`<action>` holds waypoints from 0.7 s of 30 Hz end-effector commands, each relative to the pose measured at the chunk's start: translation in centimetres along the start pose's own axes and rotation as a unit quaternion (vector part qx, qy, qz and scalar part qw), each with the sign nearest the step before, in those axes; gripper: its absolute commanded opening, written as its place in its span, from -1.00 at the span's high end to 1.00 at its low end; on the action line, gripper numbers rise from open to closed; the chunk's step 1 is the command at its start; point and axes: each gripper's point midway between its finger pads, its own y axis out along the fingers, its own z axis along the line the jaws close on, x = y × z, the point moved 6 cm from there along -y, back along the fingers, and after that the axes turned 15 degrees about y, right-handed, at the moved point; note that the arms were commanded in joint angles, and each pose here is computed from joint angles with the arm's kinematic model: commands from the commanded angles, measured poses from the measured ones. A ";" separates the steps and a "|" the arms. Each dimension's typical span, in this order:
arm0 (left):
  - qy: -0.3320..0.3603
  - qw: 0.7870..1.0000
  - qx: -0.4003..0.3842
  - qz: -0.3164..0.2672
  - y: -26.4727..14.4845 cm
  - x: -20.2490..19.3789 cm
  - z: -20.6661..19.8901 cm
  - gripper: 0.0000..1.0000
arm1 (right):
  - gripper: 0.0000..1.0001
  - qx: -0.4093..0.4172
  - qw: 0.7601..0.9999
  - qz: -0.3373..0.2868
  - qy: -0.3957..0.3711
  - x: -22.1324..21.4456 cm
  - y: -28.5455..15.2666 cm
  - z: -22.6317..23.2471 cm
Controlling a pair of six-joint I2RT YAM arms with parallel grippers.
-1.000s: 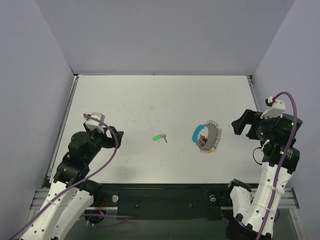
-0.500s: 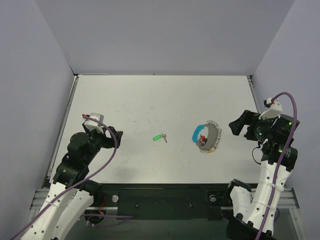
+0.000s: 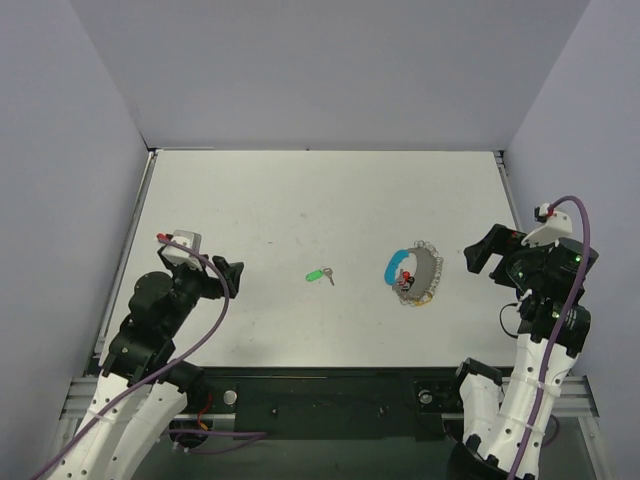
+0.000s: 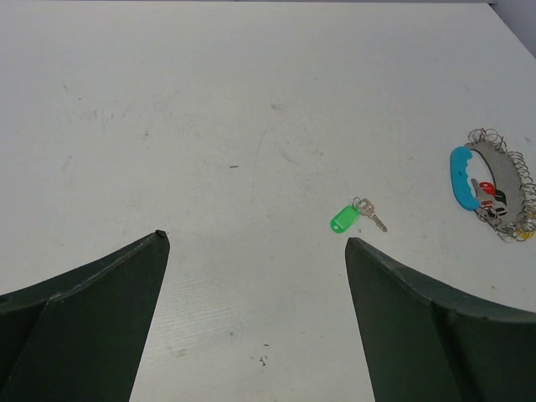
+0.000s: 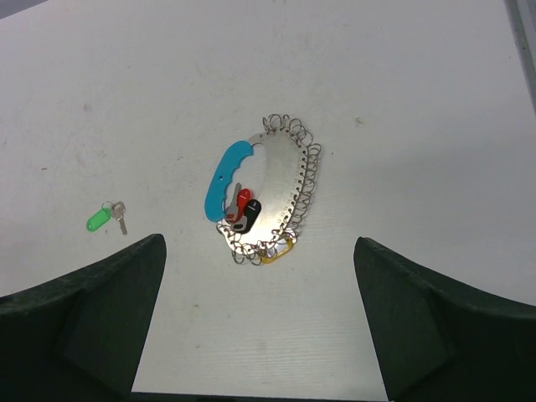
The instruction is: Put the keys on the keyring
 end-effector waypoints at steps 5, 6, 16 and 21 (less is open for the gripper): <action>-0.006 0.999 0.021 -0.031 -0.1 0.8 0.5 -0.94 | -0.78 -0.002 1.000 -0.014 0.020 0.1 0.6 -0.3; -0.006 0.999 0.020 -0.032 -0.1 0.8 0.5 -0.94 | -0.78 -0.001 1.000 -0.013 0.021 0.0 0.6 -0.3; -0.004 0.999 0.020 -0.026 0.0 0.7 0.5 -0.94 | -0.78 -0.004 1.000 -0.005 0.018 -0.3 1.2 -0.8; -0.003 0.999 0.021 -0.025 0.1 0.6 0.5 -0.94 | -0.79 -0.004 1.000 -0.001 0.020 -0.6 1.4 -1.0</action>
